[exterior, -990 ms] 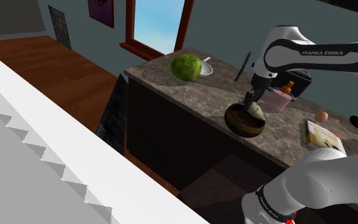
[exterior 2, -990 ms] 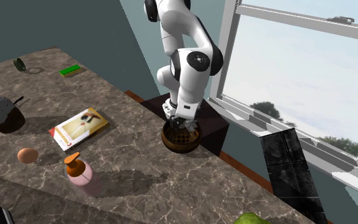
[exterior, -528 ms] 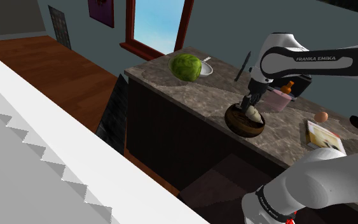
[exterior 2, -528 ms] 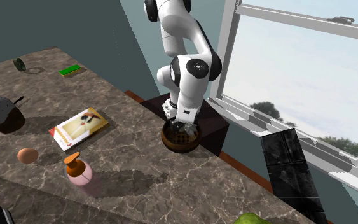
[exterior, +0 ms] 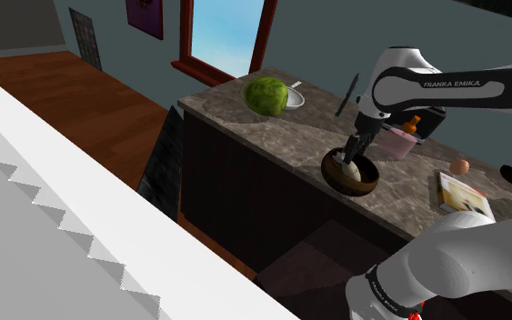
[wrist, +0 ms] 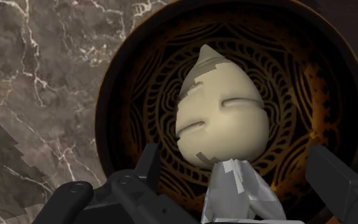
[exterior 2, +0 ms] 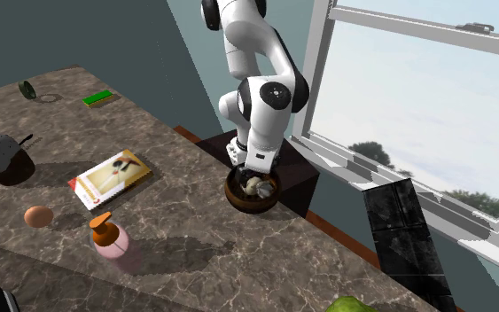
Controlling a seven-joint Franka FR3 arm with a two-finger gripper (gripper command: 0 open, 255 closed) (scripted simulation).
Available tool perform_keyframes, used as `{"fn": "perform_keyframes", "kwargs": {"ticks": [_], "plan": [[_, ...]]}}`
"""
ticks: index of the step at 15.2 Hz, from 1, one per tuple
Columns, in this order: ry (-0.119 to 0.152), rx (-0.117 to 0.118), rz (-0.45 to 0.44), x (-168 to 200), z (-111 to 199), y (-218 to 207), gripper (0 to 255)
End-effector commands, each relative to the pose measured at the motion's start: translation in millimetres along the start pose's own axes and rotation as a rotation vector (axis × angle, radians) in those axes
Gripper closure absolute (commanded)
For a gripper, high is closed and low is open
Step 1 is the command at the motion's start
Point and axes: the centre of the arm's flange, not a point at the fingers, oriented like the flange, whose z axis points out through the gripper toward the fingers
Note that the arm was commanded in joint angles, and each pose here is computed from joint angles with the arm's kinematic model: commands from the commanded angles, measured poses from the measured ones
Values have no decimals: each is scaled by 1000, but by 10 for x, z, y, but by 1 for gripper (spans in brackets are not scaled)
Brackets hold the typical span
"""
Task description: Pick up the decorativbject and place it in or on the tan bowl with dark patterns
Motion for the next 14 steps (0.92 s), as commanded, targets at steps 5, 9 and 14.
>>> {"fn": "perform_keyframes", "kwargs": {"ticks": [5,9,14], "plan": [[0,0,0,0,-396,0,0],[0,0,0,0,-500,0,0],[0,0,0,0,-500,0,0]]}}
